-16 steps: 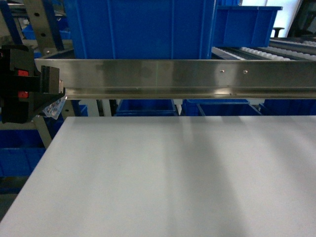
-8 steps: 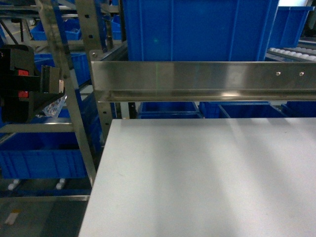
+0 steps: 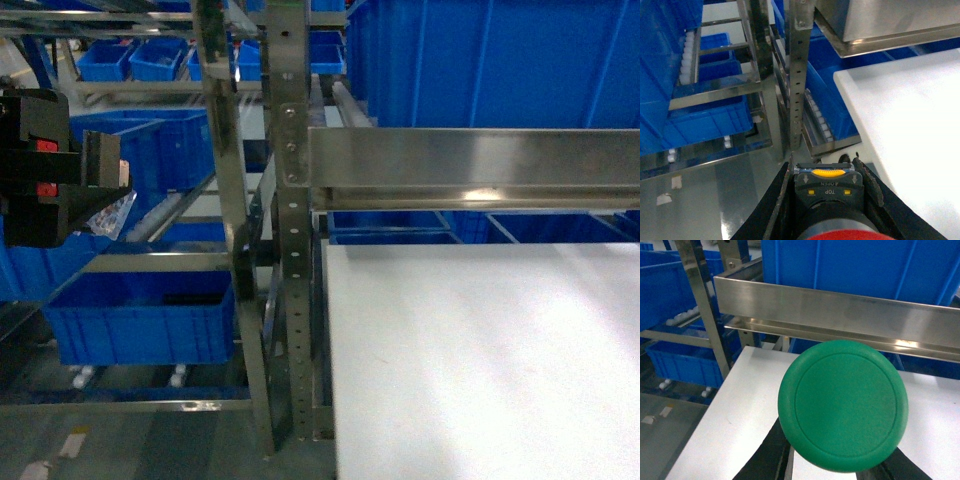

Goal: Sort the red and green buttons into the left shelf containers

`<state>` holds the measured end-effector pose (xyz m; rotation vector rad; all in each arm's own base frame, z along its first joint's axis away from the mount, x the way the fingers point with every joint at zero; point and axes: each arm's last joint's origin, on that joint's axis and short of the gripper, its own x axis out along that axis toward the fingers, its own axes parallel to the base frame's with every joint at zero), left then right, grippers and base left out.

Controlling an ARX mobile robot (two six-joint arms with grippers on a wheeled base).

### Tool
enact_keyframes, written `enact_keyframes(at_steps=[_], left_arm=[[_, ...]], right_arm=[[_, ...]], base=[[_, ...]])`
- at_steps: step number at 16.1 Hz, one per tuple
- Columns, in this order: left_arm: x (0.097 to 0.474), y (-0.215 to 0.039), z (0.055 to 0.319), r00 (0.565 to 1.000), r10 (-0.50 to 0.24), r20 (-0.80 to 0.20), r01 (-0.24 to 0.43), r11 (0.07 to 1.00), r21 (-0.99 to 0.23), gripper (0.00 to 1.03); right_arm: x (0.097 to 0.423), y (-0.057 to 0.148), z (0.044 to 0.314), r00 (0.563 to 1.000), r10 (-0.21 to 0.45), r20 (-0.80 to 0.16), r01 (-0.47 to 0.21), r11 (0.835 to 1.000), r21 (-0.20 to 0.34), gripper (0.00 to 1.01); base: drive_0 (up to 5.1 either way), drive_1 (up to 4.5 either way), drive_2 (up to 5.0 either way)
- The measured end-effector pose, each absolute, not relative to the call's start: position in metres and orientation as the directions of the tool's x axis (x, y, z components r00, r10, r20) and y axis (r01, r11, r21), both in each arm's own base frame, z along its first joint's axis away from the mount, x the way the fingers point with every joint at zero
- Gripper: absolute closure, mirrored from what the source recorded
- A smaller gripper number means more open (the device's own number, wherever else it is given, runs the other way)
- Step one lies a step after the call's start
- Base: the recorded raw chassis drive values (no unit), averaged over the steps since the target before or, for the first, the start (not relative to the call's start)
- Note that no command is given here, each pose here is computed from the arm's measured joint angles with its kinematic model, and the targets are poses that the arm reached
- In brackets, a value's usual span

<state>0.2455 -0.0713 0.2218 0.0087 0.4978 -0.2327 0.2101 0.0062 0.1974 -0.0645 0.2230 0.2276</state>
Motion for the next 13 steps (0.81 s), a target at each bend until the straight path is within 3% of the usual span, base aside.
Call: enact_keyframes(at_steps=[13], left_arm=[[0.2458,-0.0712,0.2215,0.853,-0.218,-0.474,0.223,0.974,-0.048,0.74]], right_arm=[[0.2102,0.0061,0.1977,0.951,0.216,-0.223,-0.230,0.972,-0.039,0.77]], base=[[-4.8,1.99,3.0]])
